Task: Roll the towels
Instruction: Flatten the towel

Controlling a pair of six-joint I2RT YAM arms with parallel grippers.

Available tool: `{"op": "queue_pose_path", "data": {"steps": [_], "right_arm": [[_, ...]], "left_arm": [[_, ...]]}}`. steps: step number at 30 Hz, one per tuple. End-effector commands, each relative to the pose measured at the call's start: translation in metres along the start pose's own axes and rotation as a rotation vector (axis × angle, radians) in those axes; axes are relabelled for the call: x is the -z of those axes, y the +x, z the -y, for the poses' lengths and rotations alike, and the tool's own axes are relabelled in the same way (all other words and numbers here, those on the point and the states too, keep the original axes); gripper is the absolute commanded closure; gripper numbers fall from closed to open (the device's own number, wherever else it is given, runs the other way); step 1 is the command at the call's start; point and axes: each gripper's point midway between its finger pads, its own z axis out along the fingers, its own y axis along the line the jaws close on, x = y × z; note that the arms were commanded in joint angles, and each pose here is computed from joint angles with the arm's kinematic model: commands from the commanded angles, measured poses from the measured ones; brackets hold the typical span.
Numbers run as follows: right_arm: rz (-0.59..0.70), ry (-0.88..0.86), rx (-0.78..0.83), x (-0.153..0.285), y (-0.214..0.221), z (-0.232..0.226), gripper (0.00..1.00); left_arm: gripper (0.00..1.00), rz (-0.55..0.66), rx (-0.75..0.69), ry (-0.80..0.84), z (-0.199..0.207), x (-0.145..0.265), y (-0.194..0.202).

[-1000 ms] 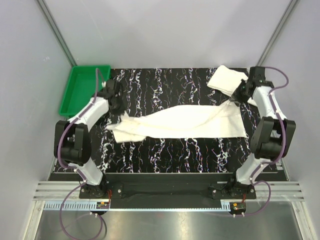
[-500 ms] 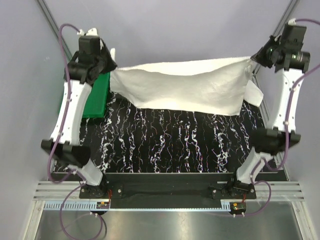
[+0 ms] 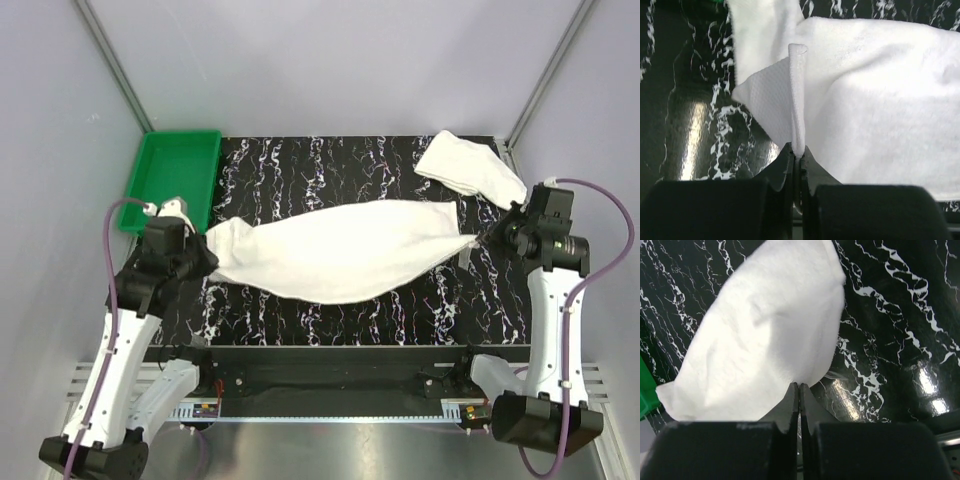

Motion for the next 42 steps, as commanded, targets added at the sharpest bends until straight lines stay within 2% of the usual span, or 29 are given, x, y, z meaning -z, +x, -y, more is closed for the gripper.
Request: {"op": "queue_pose_path", "data": {"steps": [1,4,5,7,8,10,11,15,16,17,18,19,21,23,24,26,27,28,30,35,36,42], "right_arm": [[0.063,0.029,-0.080,0.004,0.002,0.010,1.00],[0.094,0.094,-0.115,0.009,0.007,0.025,1.00],[0.127,0.137,-0.130,0.012,0.004,0.034,0.93],[0.156,0.157,-0.137,0.022,0.006,0.039,0.74],[0.174,0.166,-0.144,0.026,0.006,0.042,0.45],[0.224,0.144,-0.151,0.040,0.006,0.042,0.32],[0.248,0.143,-0.160,0.046,0.005,0.043,0.21],[0.419,0.093,-0.172,0.083,-0.009,0.040,0.07],[0.460,0.066,-0.166,0.092,-0.013,0.037,0.05],[0.479,0.051,-0.148,0.093,-0.016,0.035,0.04],[0.464,0.011,-0.127,0.088,-0.019,0.025,0.05],[0.457,0.015,-0.127,0.081,-0.023,0.024,0.05],[0.321,-0.017,-0.094,0.041,-0.020,0.011,0.05],[0.152,-0.082,-0.061,0.005,-0.007,-0.005,0.09],[0.023,-0.035,-0.073,-0.032,0.001,0.000,0.13],[-0.114,-0.060,-0.055,-0.063,0.013,-0.004,0.17],[-0.133,-0.057,-0.047,-0.076,0.009,-0.005,0.18],[-0.199,-0.019,-0.055,-0.100,0.015,0.002,0.18],[-0.231,0.025,-0.037,-0.125,0.009,0.009,0.14],[-0.246,0.122,0.020,-0.161,-0.016,0.020,0.12],[-0.283,0.158,0.020,-0.174,-0.010,0.028,0.12],[-0.276,0.281,0.049,-0.207,-0.023,0.050,0.12]], "left_arm": [[0.94,-0.026,0.051,0.058,0.003,-0.003,0.021],[0.91,-0.068,0.082,0.121,0.009,-0.003,0.039],[0.91,-0.078,0.093,0.127,0.009,-0.003,0.044],[0.87,-0.086,0.094,0.133,0.007,-0.002,0.052],[0.85,-0.090,0.091,0.136,0.006,-0.001,0.054],[0.80,-0.100,0.087,0.137,0.004,0.002,0.059],[0.78,-0.107,0.083,0.147,0.006,0.004,0.061],[0.62,-0.110,0.049,0.178,0.007,0.024,0.063],[0.57,-0.079,0.038,0.190,0.009,0.033,0.056],[0.47,-0.069,0.028,0.189,0.009,0.037,0.054],[0.42,-0.046,0.002,0.185,0.008,0.042,0.047],[0.42,-0.036,0.002,0.182,0.009,0.044,0.044],[0.30,-0.012,-0.023,0.142,0.005,0.038,0.031],[0.27,-0.011,-0.045,0.110,0.004,0.027,0.024],[0.24,0.001,-0.046,0.099,0.005,0.019,0.016],[0.18,-0.051,-0.052,0.068,0.007,-0.007,0.012],[0.14,-0.035,-0.051,0.069,0.011,-0.018,0.004],[0.11,-0.085,-0.051,0.043,0.010,-0.038,0.007],[0.07,-0.117,-0.047,0.003,0.010,-0.069,0.001],[0.06,-0.167,-0.005,-0.115,-0.011,-0.121,-0.010],[0.06,-0.191,0.002,-0.159,-0.020,-0.133,-0.007],[0.06,-0.247,0.115,-0.301,-0.070,-0.166,-0.002]]}}
